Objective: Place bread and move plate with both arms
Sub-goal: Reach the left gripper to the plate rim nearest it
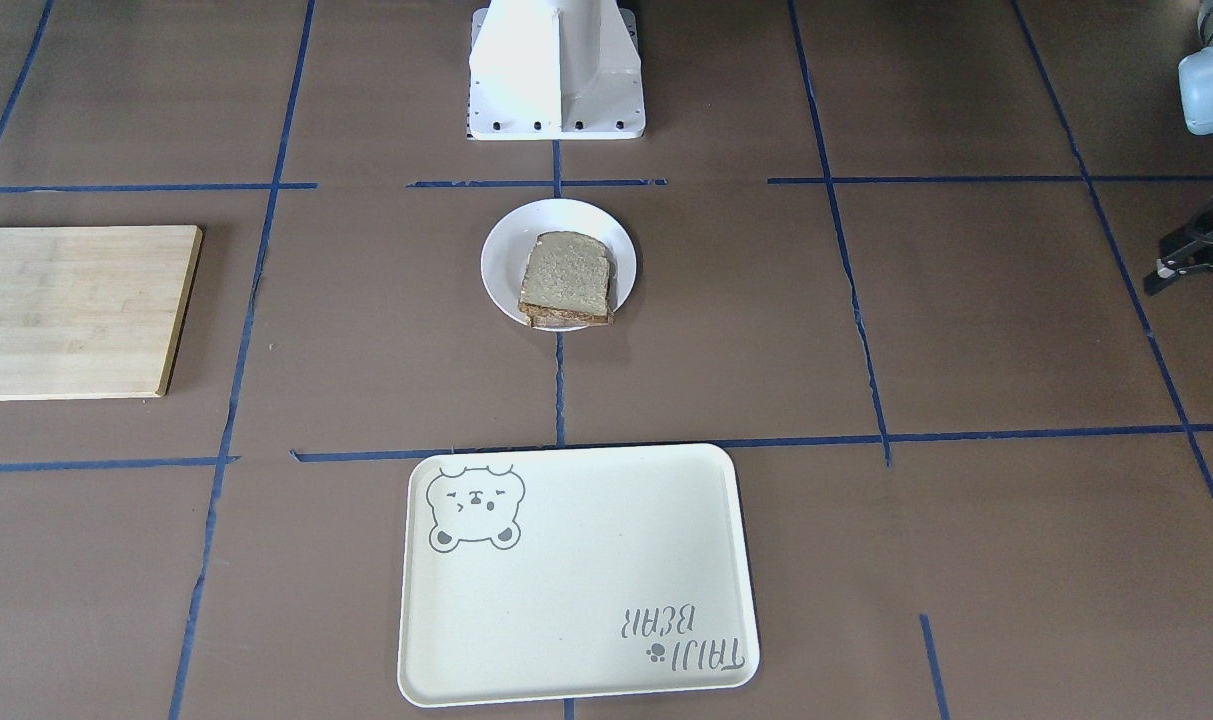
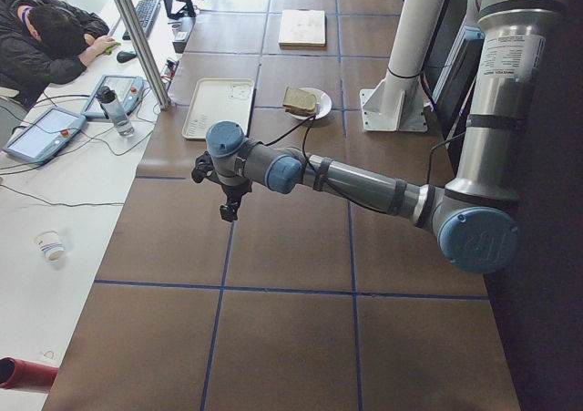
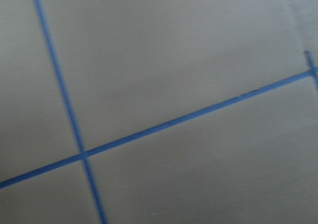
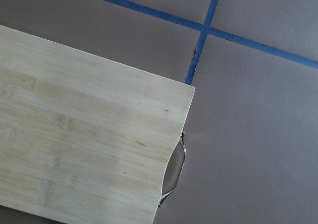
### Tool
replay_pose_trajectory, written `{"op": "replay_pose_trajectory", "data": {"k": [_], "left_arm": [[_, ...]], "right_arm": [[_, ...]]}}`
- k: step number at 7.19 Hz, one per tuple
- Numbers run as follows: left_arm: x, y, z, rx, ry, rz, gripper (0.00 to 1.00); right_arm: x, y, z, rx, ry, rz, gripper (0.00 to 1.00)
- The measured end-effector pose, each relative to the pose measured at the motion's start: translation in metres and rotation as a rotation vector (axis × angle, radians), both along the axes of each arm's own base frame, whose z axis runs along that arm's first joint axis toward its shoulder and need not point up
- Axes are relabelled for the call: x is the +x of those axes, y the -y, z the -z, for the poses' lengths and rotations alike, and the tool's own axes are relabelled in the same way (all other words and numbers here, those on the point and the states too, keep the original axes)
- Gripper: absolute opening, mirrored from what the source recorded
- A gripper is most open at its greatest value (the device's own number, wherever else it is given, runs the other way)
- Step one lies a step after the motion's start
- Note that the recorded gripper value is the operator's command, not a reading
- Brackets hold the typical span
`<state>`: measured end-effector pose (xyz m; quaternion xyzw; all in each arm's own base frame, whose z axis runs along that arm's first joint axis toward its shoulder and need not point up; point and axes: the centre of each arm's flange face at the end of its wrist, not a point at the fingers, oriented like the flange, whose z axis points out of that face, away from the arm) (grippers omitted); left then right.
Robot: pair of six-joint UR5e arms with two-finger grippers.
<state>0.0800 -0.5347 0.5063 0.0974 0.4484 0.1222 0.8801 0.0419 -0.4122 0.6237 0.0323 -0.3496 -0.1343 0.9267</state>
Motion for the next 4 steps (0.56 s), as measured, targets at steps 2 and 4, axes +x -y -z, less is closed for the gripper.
{"op": "replay_pose_trajectory", "data": {"k": [2, 4], "left_arm": [[0.066, -0.016, 0.027, -0.093, -0.113, 0.082, 1.0], [0.142, -0.047, 0.054, -0.173, -0.246, 0.121, 1.0]], "right_arm": [[0.0, -0.003, -0.005, -0.014, 0.001, -0.006, 1.0], [0.0, -0.003, -0.005, -0.016, 0.002, -0.006, 1.0]]}}
